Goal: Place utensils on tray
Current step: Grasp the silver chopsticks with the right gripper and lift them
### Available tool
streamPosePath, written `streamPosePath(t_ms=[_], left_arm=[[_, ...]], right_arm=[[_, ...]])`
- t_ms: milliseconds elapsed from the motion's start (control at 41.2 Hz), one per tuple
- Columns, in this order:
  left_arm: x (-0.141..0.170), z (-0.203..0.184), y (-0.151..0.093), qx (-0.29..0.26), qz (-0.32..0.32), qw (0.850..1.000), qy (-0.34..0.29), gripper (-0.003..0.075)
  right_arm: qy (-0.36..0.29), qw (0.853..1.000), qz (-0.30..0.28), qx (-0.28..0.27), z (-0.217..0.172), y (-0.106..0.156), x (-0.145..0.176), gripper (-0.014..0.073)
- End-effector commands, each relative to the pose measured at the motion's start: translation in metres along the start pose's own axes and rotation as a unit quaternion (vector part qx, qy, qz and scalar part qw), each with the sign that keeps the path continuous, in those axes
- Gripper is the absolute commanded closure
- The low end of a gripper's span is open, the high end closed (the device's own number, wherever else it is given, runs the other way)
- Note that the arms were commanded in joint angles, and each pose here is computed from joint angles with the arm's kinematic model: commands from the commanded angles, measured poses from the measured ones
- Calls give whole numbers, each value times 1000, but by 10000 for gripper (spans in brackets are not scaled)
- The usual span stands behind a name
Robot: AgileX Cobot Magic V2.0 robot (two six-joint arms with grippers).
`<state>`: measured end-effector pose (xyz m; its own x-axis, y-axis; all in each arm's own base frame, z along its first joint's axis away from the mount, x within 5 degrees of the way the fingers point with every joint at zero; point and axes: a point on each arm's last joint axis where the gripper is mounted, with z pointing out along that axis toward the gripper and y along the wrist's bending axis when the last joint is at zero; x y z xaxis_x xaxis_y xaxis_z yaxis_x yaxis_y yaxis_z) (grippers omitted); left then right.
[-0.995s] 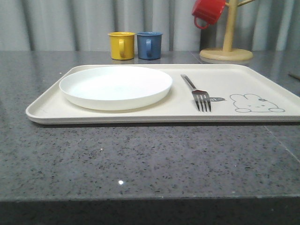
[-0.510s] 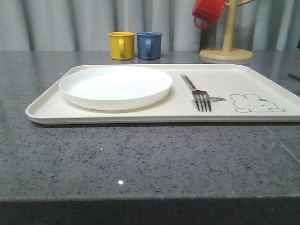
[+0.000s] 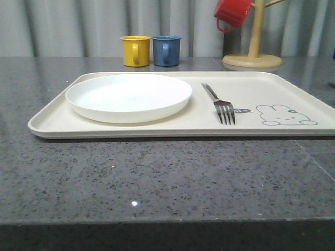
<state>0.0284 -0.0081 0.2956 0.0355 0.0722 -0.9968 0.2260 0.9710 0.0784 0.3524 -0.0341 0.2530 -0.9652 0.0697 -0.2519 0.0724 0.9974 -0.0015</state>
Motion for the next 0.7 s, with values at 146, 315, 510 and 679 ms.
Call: streamPosePath(t_ms=[146,315,510,679], left_arm=[[-15,-1,1,-4,-11,999,-48,739],[-15,-1,1,-4,-11,999,-48,739],[-15,-1,1,-4,-11,999,-48,739],[-15,-1,1,-4,-11,999,-48,739]], right_arm=[[-41,999,-1,-1,-35,-1,1,594],[-60,998,26,-4,-64,2,7,594],[-69,997,29,-18,-94,22,9,594],[-61,997,13,-39,-99,60,12,594]])
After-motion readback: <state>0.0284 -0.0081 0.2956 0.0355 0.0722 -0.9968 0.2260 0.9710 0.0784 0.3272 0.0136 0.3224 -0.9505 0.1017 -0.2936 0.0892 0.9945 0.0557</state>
